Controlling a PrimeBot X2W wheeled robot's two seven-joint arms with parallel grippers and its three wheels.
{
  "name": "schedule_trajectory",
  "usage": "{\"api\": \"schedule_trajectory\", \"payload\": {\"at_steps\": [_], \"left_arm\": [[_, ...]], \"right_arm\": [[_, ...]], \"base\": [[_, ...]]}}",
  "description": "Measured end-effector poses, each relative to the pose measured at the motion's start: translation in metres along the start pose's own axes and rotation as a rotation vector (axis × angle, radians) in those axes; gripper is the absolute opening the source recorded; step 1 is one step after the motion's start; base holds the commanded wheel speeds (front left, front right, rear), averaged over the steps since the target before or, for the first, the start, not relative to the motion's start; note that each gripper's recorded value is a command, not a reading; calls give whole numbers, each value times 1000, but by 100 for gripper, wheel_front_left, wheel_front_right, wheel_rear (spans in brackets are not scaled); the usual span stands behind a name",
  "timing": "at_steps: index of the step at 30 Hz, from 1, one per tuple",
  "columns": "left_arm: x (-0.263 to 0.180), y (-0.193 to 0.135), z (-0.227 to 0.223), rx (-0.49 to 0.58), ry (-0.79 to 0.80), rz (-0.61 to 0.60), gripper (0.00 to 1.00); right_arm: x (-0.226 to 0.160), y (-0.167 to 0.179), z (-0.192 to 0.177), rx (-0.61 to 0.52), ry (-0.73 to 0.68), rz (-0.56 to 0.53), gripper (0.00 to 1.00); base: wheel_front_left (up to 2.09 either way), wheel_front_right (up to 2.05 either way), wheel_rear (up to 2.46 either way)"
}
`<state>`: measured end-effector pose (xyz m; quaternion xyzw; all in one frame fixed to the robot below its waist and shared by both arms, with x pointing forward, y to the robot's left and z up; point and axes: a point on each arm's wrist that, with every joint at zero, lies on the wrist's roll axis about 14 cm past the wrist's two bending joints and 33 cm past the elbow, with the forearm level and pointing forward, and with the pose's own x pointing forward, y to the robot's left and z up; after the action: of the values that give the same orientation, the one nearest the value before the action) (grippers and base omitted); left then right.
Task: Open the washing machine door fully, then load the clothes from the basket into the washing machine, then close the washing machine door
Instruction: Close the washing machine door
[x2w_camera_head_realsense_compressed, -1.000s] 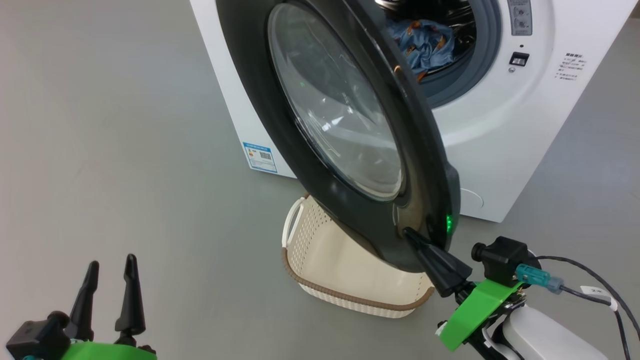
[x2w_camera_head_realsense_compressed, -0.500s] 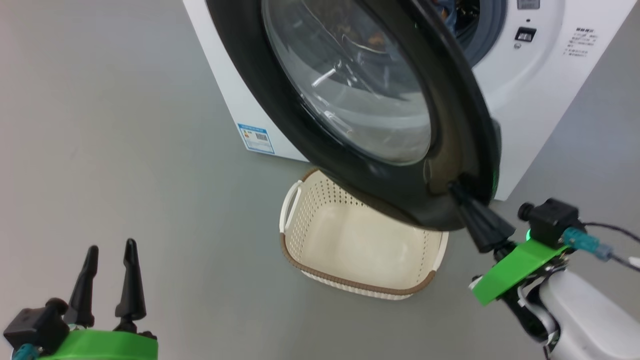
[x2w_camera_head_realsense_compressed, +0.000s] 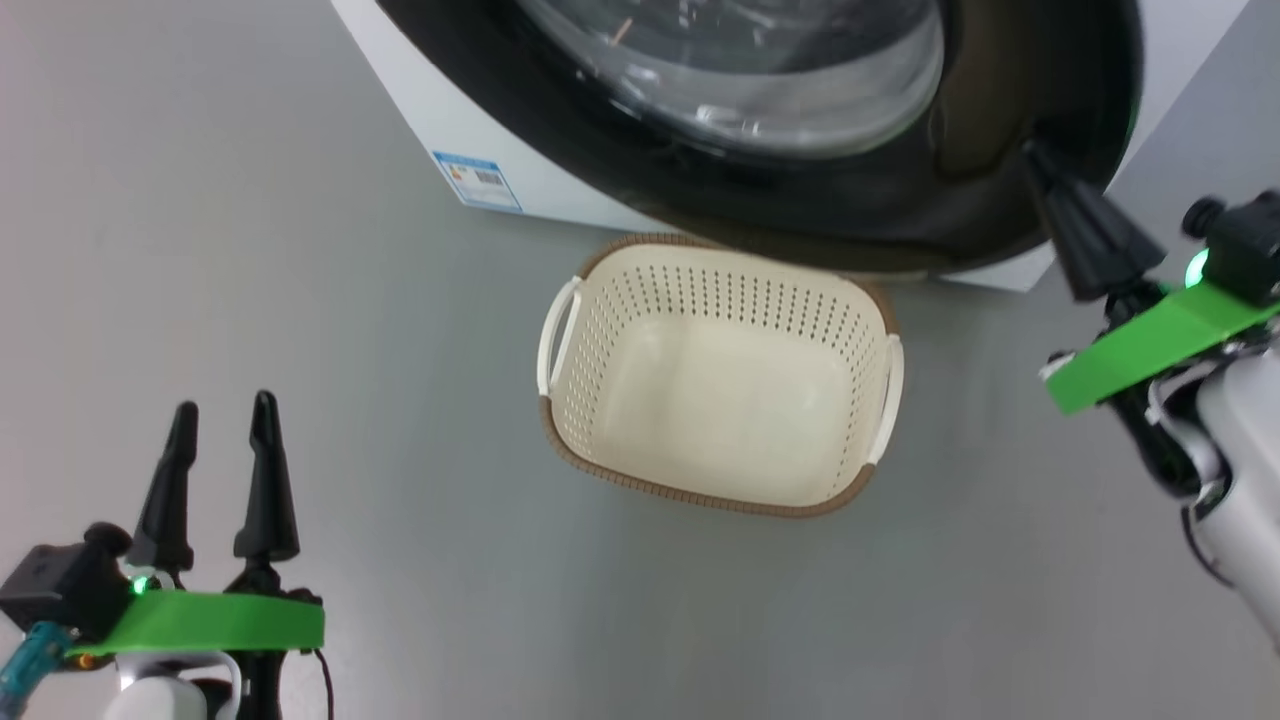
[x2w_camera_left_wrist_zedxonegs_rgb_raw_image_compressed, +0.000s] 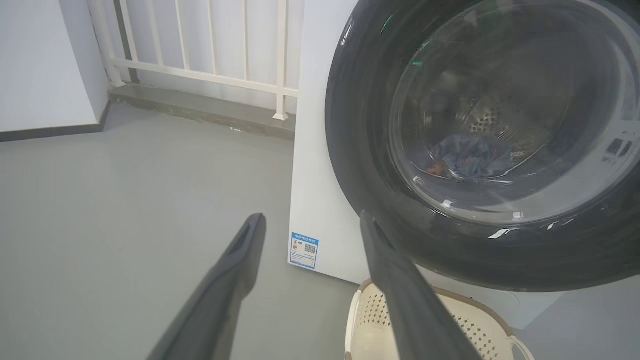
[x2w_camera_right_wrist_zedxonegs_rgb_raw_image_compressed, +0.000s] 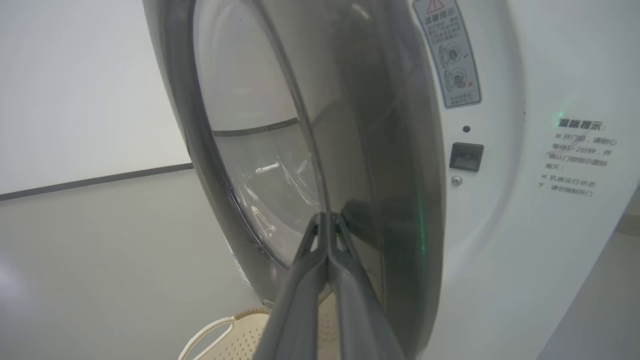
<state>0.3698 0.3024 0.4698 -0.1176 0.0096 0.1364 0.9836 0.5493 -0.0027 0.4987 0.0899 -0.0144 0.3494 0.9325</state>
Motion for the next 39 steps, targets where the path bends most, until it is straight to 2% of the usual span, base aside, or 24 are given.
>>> {"api": "schedule_trajectory", "payload": {"at_steps": [14, 24, 39], "left_arm": [[39, -9, -28, 9, 49, -6, 100], [46, -10, -45, 10, 86, 3, 100], [52, -19, -39, -1, 64, -24, 100]], "right_arm": [[50, -60, -8, -29, -34, -35, 0], [73, -62, -11, -15, -56, 5, 0], [71, -61, 0, -27, -60, 0, 0]], "base": [[0, 0, 0], [0, 0, 0], [0, 0, 0]]}}
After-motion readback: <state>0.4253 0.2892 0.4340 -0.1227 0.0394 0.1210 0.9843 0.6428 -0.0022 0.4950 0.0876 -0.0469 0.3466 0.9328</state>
